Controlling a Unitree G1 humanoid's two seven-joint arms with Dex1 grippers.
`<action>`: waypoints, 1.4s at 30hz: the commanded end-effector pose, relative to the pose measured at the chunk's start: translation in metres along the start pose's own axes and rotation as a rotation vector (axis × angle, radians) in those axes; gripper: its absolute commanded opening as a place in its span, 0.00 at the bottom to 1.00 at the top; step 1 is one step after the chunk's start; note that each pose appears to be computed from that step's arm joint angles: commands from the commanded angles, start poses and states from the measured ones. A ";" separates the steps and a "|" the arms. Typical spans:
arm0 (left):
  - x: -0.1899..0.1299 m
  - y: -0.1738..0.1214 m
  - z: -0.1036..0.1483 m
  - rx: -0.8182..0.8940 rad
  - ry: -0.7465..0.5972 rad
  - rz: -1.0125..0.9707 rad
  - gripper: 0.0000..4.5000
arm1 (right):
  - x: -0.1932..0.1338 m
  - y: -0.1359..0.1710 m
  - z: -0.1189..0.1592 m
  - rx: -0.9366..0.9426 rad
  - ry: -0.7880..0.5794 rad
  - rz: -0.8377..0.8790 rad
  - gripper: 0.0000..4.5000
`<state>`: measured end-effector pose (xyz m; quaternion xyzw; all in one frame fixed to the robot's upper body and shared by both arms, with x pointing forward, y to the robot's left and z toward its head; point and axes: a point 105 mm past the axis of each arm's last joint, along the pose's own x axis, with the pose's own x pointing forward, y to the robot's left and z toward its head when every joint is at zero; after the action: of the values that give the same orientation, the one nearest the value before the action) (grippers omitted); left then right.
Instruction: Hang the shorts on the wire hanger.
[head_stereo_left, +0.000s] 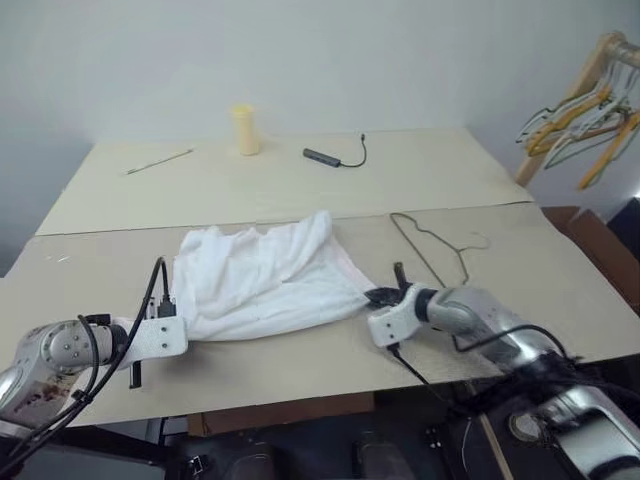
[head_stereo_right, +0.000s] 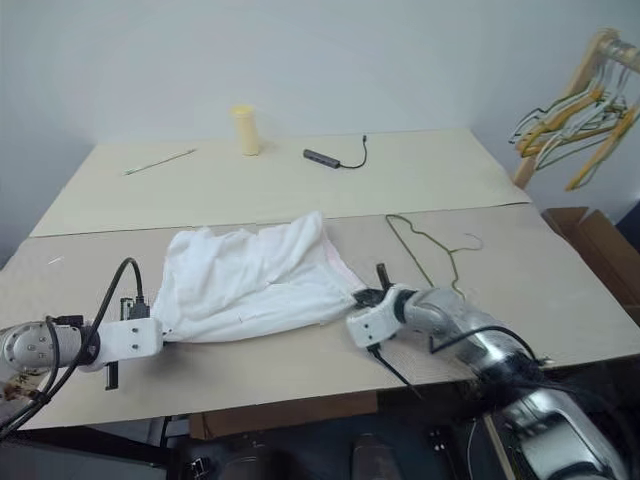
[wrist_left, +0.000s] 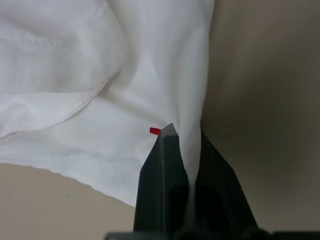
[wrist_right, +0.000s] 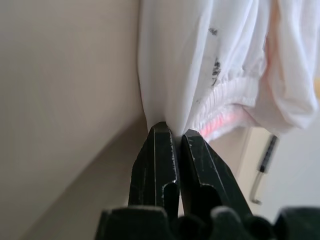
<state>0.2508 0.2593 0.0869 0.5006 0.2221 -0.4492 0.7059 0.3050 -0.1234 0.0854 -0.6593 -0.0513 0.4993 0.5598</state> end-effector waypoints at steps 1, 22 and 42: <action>-0.023 0.016 0.012 0.050 -0.096 0.003 0.00 | -0.048 -0.016 0.023 0.044 -0.144 0.060 0.00; -0.115 0.328 0.116 -0.054 -0.098 1.289 0.00 | -0.082 -0.304 -0.087 0.440 0.296 -1.085 0.00; -0.006 0.254 0.072 0.030 -0.222 1.291 0.00 | -0.018 -0.165 -0.119 0.190 0.337 -0.976 0.00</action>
<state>0.4602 0.2204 0.2277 0.5089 -0.1660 0.0069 0.8446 0.4645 -0.1474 0.2025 -0.5607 -0.2031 0.0662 0.8000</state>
